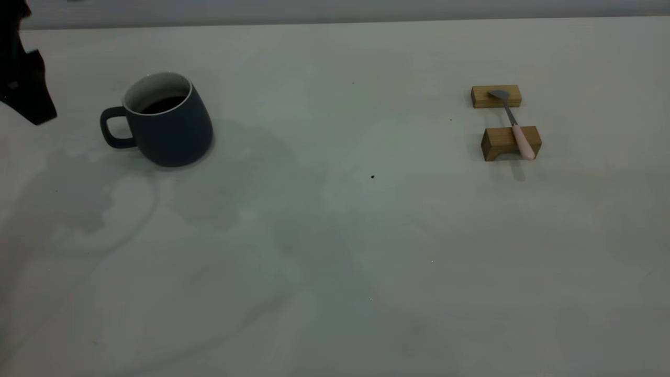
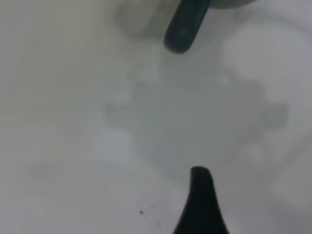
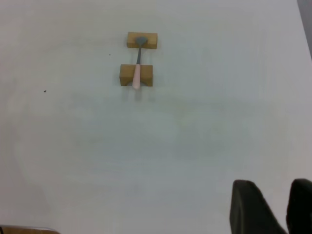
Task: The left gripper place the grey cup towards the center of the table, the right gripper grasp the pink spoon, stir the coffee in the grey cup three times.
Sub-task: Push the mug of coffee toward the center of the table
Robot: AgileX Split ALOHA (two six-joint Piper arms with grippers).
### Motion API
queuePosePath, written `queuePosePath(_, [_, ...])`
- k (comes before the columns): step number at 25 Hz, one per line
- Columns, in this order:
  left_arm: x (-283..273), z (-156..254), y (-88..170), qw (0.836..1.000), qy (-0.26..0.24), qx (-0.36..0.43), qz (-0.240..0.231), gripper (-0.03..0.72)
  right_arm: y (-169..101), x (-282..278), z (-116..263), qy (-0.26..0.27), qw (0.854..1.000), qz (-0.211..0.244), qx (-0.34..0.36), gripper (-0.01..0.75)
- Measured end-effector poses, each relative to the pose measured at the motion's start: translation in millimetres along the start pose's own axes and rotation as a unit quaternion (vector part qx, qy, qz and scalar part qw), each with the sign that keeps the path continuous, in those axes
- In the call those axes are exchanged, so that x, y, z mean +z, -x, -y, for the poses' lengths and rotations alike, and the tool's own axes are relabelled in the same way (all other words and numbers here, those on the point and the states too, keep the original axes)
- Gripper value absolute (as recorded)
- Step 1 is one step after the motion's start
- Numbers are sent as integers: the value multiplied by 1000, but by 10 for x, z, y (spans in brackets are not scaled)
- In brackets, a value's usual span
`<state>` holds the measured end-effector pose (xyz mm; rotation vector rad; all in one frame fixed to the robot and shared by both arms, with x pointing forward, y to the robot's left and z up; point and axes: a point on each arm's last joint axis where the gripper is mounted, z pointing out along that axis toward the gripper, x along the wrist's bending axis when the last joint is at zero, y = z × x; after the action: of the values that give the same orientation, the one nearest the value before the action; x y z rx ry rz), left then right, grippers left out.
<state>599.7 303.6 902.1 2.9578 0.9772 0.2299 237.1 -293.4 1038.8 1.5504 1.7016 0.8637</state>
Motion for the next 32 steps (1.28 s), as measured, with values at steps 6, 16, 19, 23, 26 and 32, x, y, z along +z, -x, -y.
queuePosePath(6, [200, -51, -49, 999, 6, 49, -7, 642, 0, 0, 0, 0, 1000, 0, 0, 236])
queuePosePath(16, [589, -326, -131, 989, 18, 142, -21, 620, 0, 0, 0, 0, 1000, 0, 0, 236])
queuePosePath(19, [673, -409, -159, 988, 20, 152, -23, 597, 0, 0, 0, 0, 1000, 0, 0, 237])
queuePosePath(23, [743, -508, -179, 985, 23, 166, -25, 544, 0, 0, 0, 0, 1000, 0, 0, 237])
queuePosePath(26, [766, -586, -170, 983, 22, 182, -26, 500, 0, 0, 0, 0, 1000, 0, 0, 237])
queuePosePath(32, [783, -836, -40, 976, 30, 215, -31, 442, 0, 0, 0, 0, 1000, 0, 0, 237])
